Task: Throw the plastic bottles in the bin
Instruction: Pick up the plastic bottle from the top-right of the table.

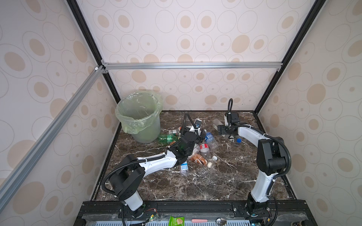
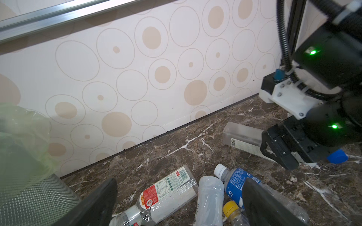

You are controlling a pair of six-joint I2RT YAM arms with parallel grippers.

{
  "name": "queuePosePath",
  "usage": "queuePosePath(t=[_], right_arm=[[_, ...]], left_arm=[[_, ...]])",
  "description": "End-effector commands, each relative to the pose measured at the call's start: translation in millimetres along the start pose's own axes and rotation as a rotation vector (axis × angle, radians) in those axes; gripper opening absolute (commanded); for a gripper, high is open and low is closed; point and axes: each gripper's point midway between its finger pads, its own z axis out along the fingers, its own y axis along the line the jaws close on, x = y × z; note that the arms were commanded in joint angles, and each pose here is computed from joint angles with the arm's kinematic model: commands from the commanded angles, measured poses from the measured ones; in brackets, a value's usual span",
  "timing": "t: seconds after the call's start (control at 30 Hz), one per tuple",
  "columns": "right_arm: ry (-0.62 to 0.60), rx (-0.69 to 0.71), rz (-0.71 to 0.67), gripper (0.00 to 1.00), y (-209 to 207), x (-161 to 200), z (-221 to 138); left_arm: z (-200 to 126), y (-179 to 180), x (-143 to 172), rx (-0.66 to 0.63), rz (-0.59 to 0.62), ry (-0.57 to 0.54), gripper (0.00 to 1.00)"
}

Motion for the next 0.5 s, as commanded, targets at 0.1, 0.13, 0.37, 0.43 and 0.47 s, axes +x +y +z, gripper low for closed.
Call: queuePosePath(t=[0.1,0.13,0.37,0.43,0.47], right_arm=[[0.085,0.07,-0.108,0.94,-7.5,10.0,21.1],[0.091,0.084,-0.115,0.94,-9.6,10.0,24.0],[0.148,0.071,-0.148,0.83,-5.7,14.7,42.2],[0.164,0.073,-0.147,0.78,-6.1,16.0,44.9],[0.163,0.077,-0.145,0.74,-6.3,15.2,45.6]], left_arm=[[19.6,-27.6,5.3,0.082,0.062,0.092,0.99],[22.6,-27.8,8.3,0.072,0.061,0.113,0.99],[31.4,-38.3,14.2,0.1,0.012,0.204,0.99],[31.7,-39.8,10.8,0.134,-0.032,0.208,0.99],[32.5,-39.1,9.7,0.142,-0.055,0.21,0.99]])
